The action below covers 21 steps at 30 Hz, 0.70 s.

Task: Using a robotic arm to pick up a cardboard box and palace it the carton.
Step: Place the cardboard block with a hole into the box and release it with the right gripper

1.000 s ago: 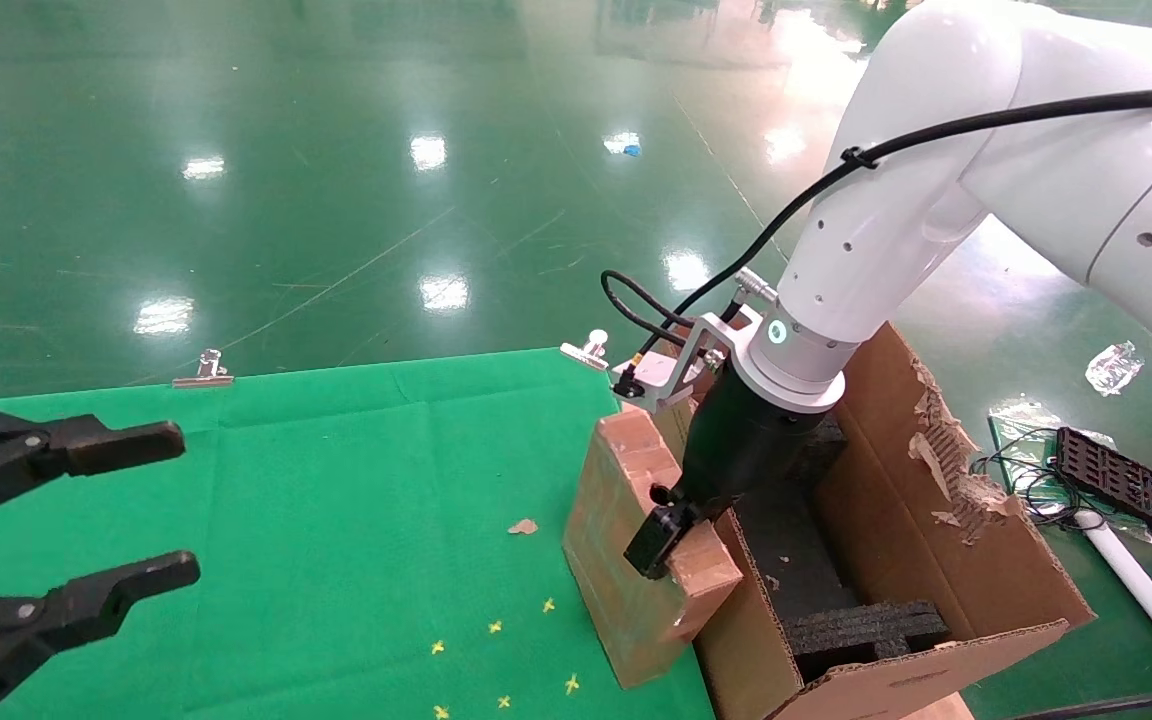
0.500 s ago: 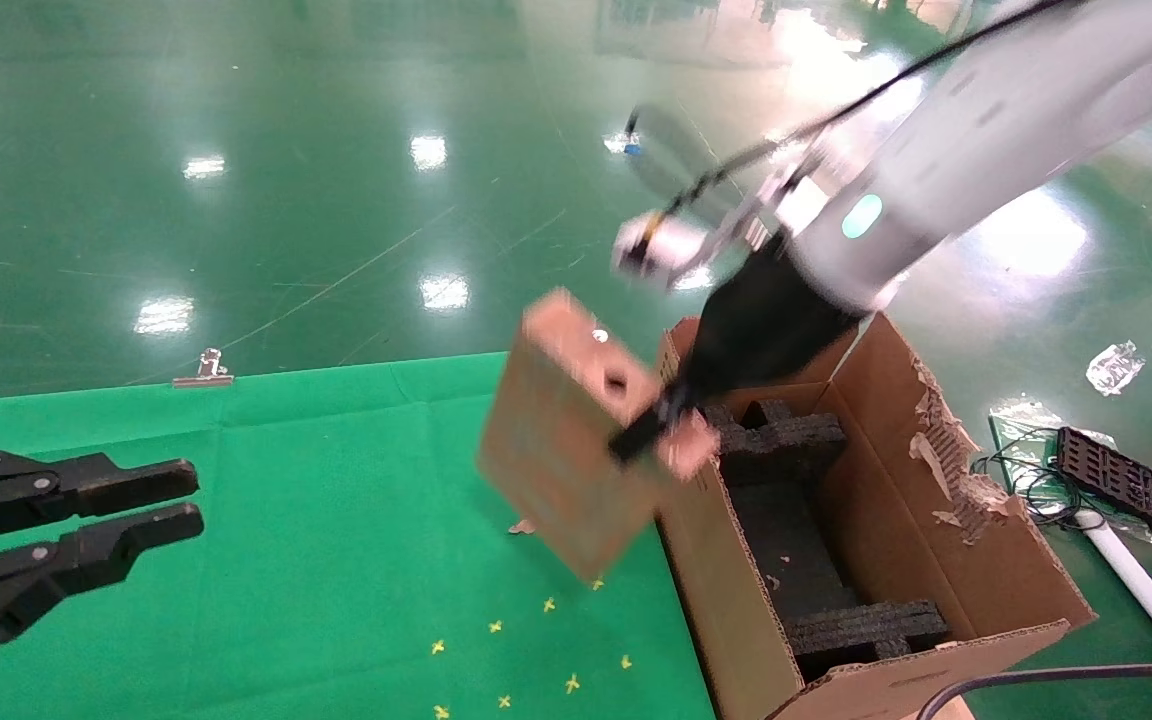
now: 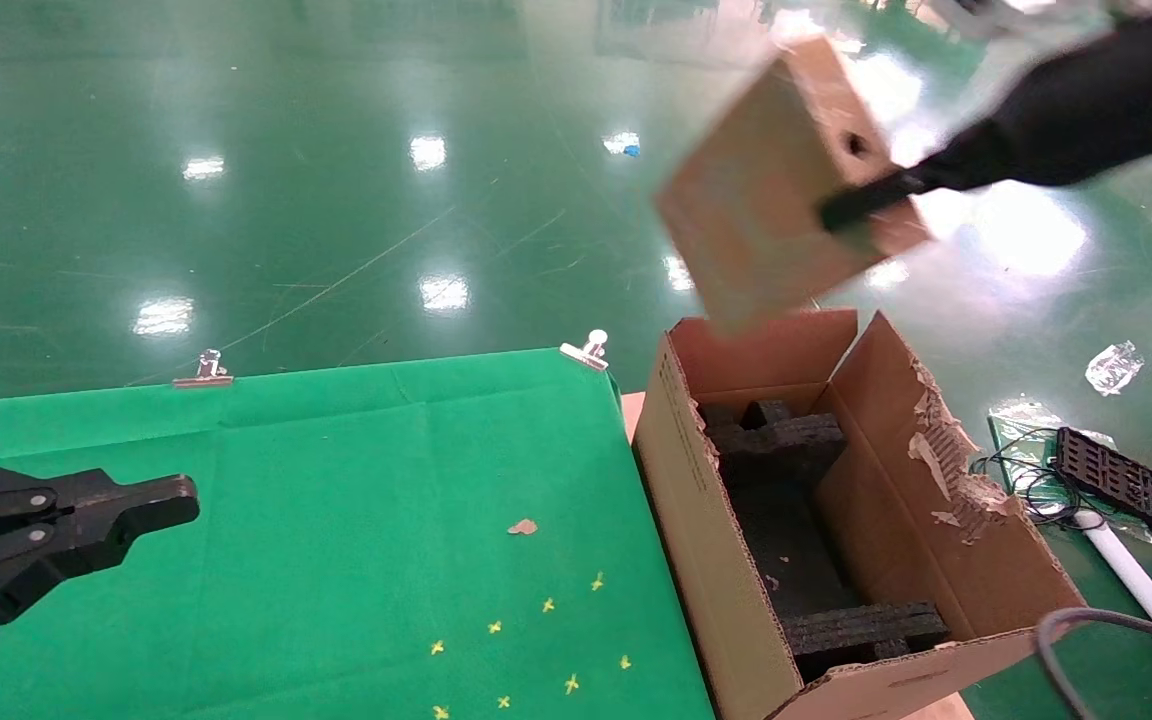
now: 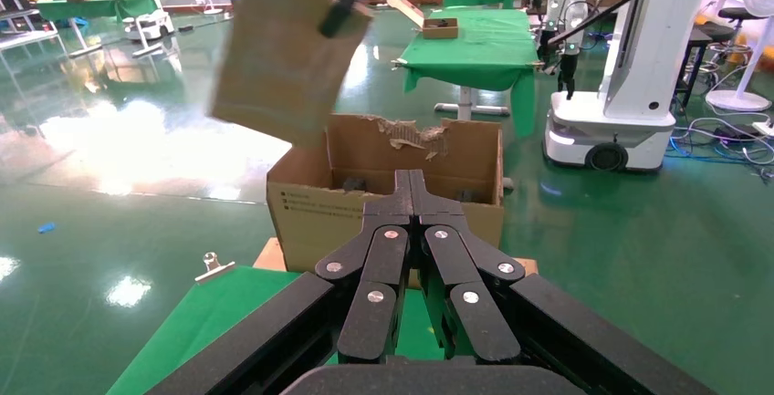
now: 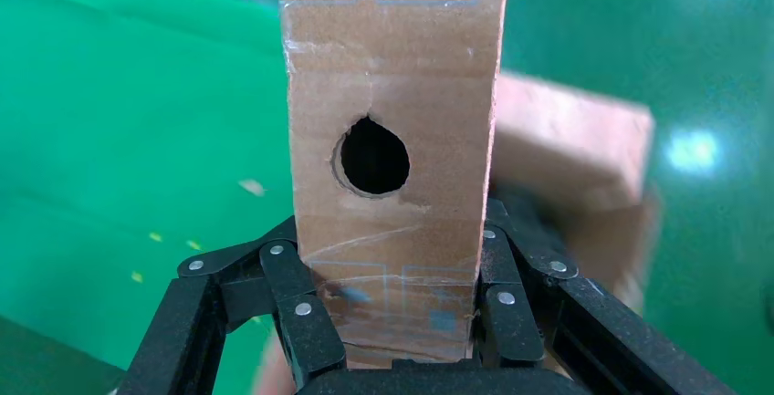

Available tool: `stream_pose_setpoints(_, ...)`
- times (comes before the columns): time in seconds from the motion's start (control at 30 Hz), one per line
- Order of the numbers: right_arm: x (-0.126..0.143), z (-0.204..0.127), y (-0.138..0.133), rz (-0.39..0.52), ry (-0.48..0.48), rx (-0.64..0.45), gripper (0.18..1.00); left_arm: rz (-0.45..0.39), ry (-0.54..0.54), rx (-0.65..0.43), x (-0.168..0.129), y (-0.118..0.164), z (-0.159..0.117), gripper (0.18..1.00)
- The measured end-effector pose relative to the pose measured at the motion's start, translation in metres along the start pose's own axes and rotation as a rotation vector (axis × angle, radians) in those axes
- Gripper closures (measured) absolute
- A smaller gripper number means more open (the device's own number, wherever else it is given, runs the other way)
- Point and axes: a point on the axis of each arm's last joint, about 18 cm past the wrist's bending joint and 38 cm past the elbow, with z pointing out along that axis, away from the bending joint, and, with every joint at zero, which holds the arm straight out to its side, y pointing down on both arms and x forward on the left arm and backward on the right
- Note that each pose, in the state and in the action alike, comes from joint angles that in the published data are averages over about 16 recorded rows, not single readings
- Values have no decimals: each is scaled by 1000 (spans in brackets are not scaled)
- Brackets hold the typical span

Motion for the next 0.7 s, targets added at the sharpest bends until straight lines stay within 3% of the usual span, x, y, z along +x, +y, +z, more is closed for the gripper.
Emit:
stream_pose_setpoints(0.27, 41, 1, 57, 151, 78, -116, 862, 0, 0, 0, 0, 0, 0, 993)
stream_pose_setpoints(0.7, 67, 45, 115, 294, 131, -292, 863, 0, 0, 0, 0, 0, 0, 971)
